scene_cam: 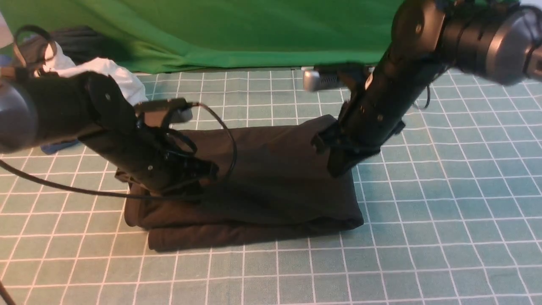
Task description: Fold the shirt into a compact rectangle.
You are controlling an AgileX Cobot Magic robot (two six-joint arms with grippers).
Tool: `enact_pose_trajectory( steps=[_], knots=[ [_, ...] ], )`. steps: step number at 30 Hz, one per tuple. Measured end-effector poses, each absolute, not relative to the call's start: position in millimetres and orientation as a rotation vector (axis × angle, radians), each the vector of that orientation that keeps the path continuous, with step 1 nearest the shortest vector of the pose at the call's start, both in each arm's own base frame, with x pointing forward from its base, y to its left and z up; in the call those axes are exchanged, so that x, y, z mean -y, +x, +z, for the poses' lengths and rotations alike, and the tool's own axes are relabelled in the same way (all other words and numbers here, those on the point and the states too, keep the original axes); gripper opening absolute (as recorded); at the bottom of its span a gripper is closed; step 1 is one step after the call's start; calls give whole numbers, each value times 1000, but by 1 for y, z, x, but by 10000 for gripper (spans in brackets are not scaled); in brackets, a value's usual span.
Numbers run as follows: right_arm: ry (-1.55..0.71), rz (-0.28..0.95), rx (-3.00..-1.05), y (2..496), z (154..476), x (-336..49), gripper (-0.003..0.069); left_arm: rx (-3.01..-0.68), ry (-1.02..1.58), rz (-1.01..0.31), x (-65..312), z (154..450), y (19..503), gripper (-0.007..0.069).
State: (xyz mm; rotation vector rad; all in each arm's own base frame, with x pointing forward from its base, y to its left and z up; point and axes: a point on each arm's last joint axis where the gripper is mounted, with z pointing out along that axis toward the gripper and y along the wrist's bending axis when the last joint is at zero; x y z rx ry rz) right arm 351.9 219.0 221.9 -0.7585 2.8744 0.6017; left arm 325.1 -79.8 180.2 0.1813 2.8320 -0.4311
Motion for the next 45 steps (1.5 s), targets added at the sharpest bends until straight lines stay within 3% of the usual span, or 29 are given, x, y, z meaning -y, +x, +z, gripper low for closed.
enact_pose_trajectory(
  steps=[7,10,15,19,26,30,31,33,34,37,40,45],
  knots=[
    [-756,540,-2941,340,187,-210,19,-2863,155,-425,79,171,326,10],
    [-756,454,-2959,336,171,-202,19,-2878,163,-416,79,170,325,10],
    [-766,401,-2958,336,169,-199,19,-2918,190,-419,79,170,320,10],
    [-784,384,-2918,341,184,-199,19,-2885,195,-428,78,186,316,10],
    [-670,424,-2701,369,252,-196,41,-2683,245,-471,75,270,279,10],
    [-643,433,-2657,381,261,-198,116,-2562,269,-484,71,309,247,10],
    [-638,434,-2661,388,254,-200,218,-2484,277,-488,67,328,225,10],
    [-634,433,-2665,392,249,-202,274,-2450,276,-489,65,335,213,10],
    [-623,432,-2671,397,240,-204,353,-2409,277,-491,63,342,197,10],
    [-591,427,-2693,406,219,-207,482,-2330,267,-498,57,352,164,10],
    [-575,417,-2721,413,196,-210,537,-2292,231,-518,53,350,136,10],
    [-528,421,-2745,418,178,-212,524,-2248,183,-552,48,350,106,10]
  ],
)
